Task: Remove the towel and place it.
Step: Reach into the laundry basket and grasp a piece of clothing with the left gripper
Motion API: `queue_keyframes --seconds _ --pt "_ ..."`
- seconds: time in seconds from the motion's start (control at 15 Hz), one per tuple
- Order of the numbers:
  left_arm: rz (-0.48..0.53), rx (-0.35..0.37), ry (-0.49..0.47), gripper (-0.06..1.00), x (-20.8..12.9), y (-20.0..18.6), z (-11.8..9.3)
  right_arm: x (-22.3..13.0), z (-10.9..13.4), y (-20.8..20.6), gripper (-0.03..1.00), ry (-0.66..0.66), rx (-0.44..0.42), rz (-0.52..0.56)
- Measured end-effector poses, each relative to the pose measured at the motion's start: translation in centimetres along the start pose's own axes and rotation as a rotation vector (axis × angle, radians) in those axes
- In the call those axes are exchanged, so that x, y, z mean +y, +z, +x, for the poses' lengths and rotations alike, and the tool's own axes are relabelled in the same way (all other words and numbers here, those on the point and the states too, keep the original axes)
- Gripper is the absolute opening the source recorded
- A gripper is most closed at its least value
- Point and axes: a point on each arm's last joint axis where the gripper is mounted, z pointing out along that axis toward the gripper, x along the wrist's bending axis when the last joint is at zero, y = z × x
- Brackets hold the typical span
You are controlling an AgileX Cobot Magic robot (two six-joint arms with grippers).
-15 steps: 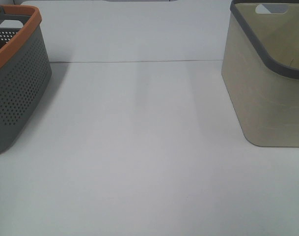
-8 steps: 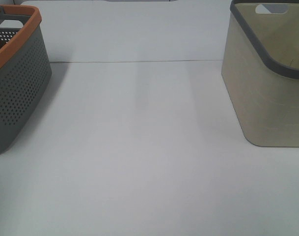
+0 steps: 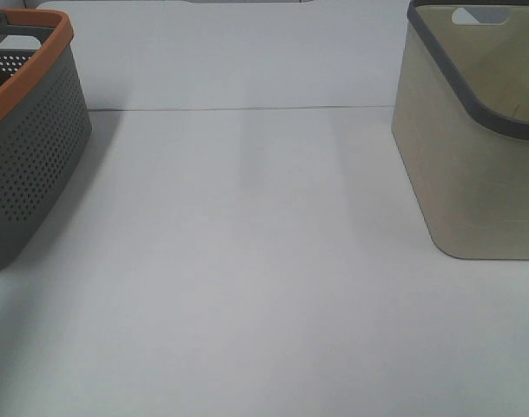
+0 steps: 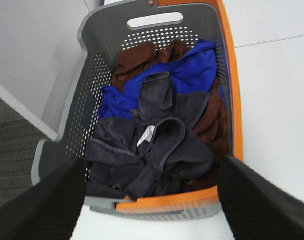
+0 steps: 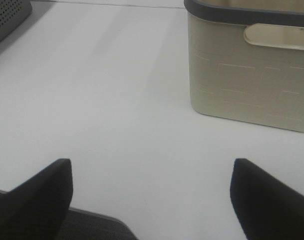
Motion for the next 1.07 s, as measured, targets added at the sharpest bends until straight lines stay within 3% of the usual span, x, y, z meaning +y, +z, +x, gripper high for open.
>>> queue_keyframes --seconds 0.2,0.4,0.67,1.07 --pt "0.008 -0.07 0.05 0.7 4.1 3.0 -0.6 0.0 0.0 0.0 0.83 0.0 0.0 0.0" --pt "0.09 -0.12 0.088 0.7 6.7 7.3 -0.5 0.0 0.0 0.0 0.83 0.0 0.0 0.0" --pt "0.183 -0.221 0.118 0.7 7.2 13.6 3.2 0.0 0.0 0.0 0.83 0.001 0.0 0.0" --pt "0.225 -0.341 0.068 0.7 4.2 20.1 8.3 0.0 0.0 0.0 0.83 0.005 -0.001 0.0"
